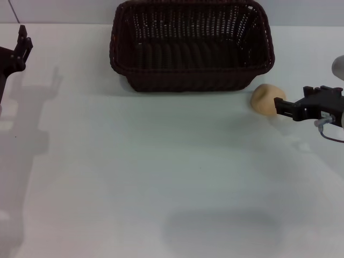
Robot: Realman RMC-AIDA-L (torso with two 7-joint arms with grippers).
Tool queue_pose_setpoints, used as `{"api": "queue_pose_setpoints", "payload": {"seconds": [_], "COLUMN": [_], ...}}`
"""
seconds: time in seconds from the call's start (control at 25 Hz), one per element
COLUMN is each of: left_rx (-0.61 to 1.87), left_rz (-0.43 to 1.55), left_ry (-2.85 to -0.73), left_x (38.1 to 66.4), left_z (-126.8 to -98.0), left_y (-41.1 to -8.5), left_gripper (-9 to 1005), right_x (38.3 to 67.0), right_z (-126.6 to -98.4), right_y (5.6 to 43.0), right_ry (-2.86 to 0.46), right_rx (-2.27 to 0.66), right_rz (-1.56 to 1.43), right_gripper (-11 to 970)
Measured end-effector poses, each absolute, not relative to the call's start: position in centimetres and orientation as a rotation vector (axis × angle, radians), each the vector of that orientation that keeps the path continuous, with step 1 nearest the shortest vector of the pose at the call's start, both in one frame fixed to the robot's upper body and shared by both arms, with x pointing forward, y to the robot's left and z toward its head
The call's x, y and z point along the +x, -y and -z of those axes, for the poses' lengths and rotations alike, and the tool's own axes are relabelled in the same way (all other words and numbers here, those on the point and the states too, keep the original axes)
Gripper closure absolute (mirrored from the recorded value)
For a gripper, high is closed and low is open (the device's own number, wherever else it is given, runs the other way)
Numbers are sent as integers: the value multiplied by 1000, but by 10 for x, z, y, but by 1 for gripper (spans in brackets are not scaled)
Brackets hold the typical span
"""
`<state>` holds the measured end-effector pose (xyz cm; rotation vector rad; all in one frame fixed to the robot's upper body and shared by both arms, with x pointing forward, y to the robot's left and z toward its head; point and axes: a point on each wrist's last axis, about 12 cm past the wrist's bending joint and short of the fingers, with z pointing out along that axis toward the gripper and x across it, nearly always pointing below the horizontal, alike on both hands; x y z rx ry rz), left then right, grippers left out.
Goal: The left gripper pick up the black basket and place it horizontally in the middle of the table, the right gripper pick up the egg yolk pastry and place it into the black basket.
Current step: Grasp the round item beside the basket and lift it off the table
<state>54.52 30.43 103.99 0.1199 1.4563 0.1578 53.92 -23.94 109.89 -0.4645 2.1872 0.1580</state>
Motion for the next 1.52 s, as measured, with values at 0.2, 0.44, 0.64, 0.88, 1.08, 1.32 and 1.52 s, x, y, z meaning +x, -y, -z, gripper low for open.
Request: {"api": "queue_pose_setpoints", "payload": {"seconds": [0.2,0.44,0.64,0.88,1.08,1.32,1.52], "left_rx": [121,121,123,123,127,130,132], "left_rz": [-155,-154,-154,-154,-154,-154,-155], "left_ry": [-1462,-1462,-1464,-1464,-1463,-1461,-1462], "left_x": [546,546,546,545,546,546,546], "left_z": [-1039,-1039,-1039,-1039,-1039,-1040,-1040], "left_y": [-303,-303,-303,-303,-303,-303,-304], "left_gripper": [184,184,184,184,184,187,187], "right_x": [542,555,563,569,575,576,572], "right_z": [-1101,-1102,-1105,-1104,-1099,-1097,-1104], "right_y": [243,246,246,239,233,230,232], "right_ry": [-2197,-2229,-2238,-2257,-2285,-2310,-2271], "right_rx": [-453,-460,-459,-500,-534,-556,-572], "right_rz": [-153,-148,-145,-151,-155,-161,-131], "right_gripper": [231,231,232,232,230,252,275]}}
